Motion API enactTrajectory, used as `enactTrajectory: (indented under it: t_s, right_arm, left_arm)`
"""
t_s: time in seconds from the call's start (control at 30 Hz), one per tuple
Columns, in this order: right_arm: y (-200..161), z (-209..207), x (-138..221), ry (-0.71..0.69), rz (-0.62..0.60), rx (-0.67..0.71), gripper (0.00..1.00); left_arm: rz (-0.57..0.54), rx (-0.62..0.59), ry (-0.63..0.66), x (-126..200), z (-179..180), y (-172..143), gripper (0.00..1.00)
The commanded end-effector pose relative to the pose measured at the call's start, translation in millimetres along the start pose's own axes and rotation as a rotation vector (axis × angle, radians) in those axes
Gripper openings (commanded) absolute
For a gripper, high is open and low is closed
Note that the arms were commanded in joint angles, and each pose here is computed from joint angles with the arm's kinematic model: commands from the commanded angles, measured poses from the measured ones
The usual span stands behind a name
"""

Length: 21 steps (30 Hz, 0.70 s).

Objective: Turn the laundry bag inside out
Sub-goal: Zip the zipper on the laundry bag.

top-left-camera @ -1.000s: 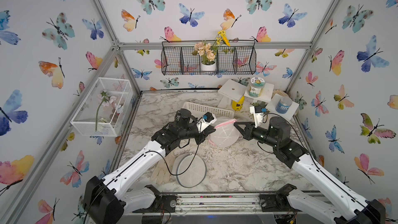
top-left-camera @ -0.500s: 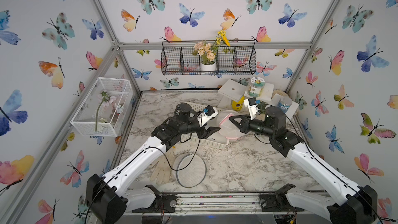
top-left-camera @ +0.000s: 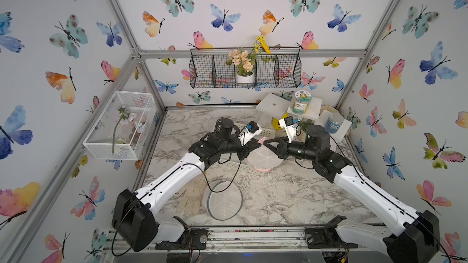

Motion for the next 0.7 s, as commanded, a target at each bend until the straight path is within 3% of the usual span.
enactTrajectory:
  t_s: [0.0, 0.37, 0.67]
  right_arm:
    - [14.6, 6.4, 11.5, -0.071, -0.124, 0.017, 0.02]
    - [0.3, -28.1, 41.8, -0.327, -0.203, -0.183, 0.03]
    - [-9.1, -33.4, 47.5, -0.325, -0.173, -0.199, 0.03]
  left_arm:
    - [-0.003, 0.001, 0.01, 3.6, -0.1, 6.1, 0.0]
    - [-0.034, 0.055, 0.036, 23.5, -15.3, -7.8, 0.0]
    - [-0.136, 0.113, 0.025, 40.5, -30.3, -17.2, 0.0]
Point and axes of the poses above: each gripper's point midway between its finger pads, its own x axis back along the fingers, its own z axis along the line the jaws close on, y = z × x, the point moved 10 cm from there along x, back along the fingers, and after that the axes turned 1 degree about -x, right-handed, at the moved point
